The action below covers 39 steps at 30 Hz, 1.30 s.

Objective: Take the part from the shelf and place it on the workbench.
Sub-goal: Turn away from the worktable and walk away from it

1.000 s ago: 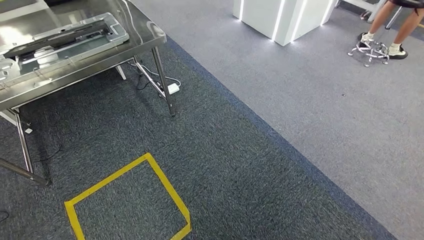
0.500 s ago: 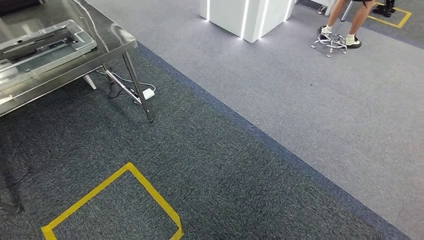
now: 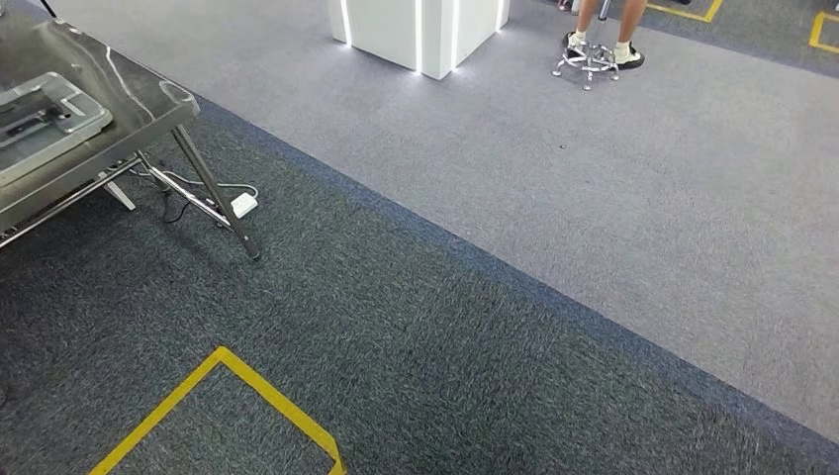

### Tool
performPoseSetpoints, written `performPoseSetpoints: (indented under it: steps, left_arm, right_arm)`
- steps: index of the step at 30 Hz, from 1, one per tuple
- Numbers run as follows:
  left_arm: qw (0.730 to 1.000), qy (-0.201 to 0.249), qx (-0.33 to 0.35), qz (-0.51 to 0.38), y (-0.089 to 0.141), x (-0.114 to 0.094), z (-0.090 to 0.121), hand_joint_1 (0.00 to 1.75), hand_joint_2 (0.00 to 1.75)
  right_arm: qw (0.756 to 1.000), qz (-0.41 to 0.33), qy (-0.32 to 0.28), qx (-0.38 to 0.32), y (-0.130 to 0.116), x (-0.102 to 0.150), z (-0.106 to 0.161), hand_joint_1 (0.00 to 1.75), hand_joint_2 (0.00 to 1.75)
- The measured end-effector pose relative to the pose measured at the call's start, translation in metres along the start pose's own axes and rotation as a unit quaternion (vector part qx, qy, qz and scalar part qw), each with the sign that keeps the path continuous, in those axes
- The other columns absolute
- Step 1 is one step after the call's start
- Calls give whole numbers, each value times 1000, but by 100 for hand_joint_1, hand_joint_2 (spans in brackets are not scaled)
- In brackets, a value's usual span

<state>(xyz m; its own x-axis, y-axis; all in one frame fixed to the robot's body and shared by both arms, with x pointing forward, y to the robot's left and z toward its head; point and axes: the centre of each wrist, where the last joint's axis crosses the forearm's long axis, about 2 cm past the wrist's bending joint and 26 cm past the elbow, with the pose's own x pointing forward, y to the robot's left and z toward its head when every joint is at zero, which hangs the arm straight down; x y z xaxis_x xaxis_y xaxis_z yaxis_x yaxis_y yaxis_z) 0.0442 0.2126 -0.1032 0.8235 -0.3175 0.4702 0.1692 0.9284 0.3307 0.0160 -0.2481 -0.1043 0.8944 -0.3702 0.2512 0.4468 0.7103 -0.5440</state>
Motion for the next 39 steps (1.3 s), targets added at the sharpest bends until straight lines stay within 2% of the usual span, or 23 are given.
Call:
performPoseSetpoints:
  steps: [39]
  left_arm:
    - [1000, 2, -2, 3, -2, -1, 2, 0, 0]
  right_arm:
    - [1000, 0, 12, 2, 1, 0, 0, 0, 0]
